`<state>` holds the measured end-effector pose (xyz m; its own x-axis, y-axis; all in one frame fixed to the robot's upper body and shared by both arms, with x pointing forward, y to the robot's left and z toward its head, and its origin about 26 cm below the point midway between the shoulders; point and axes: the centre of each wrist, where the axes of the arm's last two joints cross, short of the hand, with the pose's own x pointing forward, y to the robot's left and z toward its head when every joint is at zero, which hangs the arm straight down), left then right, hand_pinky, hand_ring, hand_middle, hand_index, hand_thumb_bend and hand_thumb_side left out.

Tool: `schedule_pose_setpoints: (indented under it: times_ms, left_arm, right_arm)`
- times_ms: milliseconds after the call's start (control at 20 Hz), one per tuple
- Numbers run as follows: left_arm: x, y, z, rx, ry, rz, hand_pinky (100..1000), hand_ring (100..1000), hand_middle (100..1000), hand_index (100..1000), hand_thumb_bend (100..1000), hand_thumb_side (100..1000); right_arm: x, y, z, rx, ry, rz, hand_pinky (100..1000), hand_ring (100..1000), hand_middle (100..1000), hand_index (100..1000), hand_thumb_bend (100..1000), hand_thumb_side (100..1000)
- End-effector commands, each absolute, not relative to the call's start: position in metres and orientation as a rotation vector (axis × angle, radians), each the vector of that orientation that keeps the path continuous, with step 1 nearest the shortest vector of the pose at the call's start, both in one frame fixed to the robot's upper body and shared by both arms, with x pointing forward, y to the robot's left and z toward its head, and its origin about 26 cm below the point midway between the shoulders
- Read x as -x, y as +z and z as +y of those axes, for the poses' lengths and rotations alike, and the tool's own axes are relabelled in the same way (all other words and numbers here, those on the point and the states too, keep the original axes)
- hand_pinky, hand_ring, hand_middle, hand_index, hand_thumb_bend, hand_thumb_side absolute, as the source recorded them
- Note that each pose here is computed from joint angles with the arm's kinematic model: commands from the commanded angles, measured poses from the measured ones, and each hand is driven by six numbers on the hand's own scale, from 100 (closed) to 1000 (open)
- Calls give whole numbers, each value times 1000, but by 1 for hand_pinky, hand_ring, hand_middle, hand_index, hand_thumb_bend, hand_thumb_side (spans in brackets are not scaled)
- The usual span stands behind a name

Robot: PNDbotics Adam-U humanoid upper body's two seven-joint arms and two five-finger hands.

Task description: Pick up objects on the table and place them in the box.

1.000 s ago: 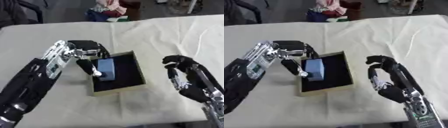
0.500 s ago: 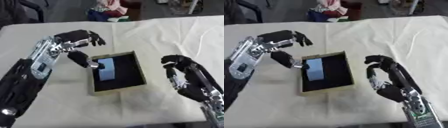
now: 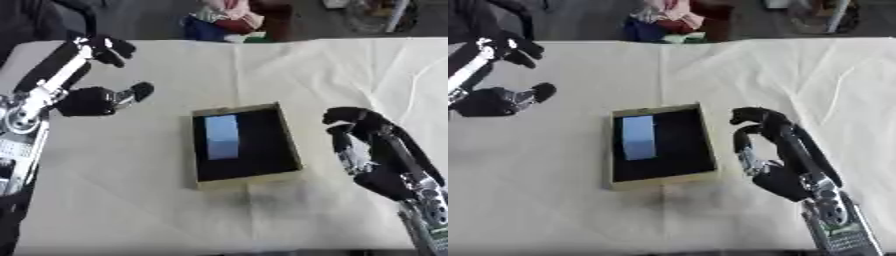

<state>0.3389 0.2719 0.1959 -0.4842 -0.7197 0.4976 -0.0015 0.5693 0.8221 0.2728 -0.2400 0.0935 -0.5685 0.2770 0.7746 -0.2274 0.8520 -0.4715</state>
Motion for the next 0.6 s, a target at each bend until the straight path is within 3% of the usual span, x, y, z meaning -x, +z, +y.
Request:
schedule_pose_setpoints:
  times_ms: [50,600]
  left_arm:
    - [-320,209,287,-635,-832,-1975,780,678,680,812,563,666]
    - [-322,172,277,-642,-610,-2024,774,667,669,803,556,661]
  right_arm:
    - [-274,101,-239,42,672,-2098,722,826,667,811,100,476]
    - [-277,103,-236,37,668,-2109,721,825,667,810,100,485]
